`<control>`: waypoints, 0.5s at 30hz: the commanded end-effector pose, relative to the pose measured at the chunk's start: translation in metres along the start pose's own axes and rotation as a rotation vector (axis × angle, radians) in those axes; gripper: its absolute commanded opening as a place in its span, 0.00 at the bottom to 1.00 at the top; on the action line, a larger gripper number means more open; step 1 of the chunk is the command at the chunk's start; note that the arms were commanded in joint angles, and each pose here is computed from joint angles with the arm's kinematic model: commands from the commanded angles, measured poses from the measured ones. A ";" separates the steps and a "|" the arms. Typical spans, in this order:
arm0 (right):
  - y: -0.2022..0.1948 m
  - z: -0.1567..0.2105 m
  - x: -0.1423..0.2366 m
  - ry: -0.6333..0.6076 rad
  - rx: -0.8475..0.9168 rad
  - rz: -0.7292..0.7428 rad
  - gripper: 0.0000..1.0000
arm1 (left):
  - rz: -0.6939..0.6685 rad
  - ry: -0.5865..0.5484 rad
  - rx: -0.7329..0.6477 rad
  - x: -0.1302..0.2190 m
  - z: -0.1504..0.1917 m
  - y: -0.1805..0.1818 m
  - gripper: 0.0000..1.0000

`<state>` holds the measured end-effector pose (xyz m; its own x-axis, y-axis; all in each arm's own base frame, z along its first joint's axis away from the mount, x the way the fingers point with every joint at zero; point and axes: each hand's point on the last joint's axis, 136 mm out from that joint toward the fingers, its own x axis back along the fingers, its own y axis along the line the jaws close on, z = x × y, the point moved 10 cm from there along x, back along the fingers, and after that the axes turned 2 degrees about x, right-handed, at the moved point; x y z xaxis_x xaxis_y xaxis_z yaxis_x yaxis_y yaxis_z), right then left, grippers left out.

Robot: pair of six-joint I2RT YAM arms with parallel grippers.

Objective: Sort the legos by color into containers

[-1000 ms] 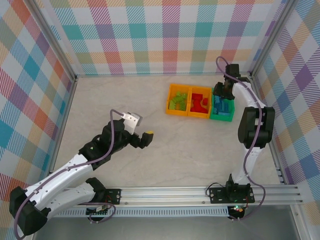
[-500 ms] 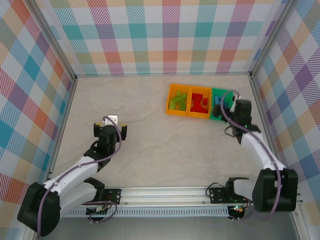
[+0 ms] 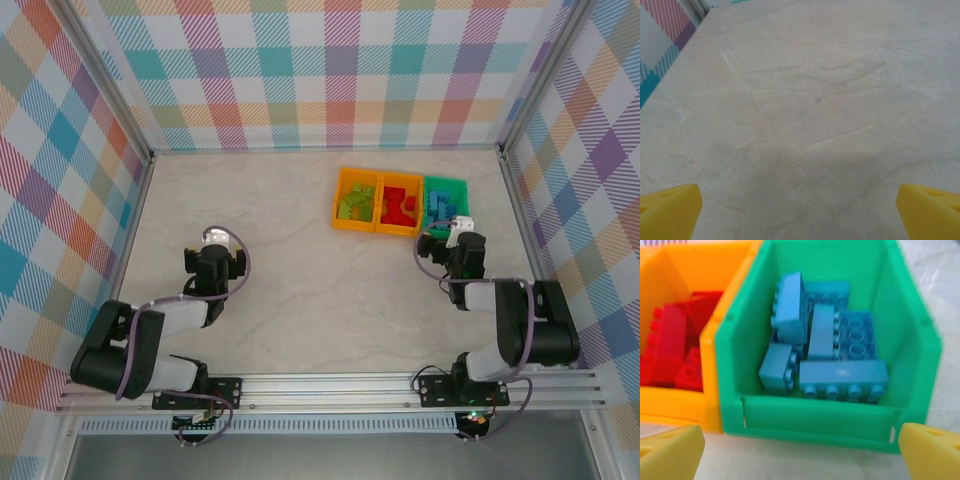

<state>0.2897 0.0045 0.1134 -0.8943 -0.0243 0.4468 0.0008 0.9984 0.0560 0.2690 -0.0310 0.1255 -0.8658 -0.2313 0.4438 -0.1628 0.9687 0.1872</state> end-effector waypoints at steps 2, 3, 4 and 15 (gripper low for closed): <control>0.001 -0.019 -0.005 -0.097 0.018 -0.004 1.00 | 0.116 -0.057 0.139 -0.028 -0.025 0.000 1.00; 0.001 -0.018 -0.005 -0.088 0.017 0.003 1.00 | 0.117 -0.071 0.178 -0.037 -0.021 0.003 1.00; 0.001 -0.019 -0.004 -0.100 0.019 0.007 1.00 | 0.137 -0.027 0.223 -0.039 -0.018 0.013 1.00; 0.001 -0.019 -0.004 -0.092 0.015 0.011 1.00 | 0.198 -0.051 0.211 -0.040 -0.011 0.011 1.00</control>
<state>0.2936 0.0037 0.1132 -0.9021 -0.0079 0.4314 0.0142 0.9987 0.0480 0.3058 -0.0101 0.1161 -0.8944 -0.0686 0.4420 -0.1030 0.9932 -0.0543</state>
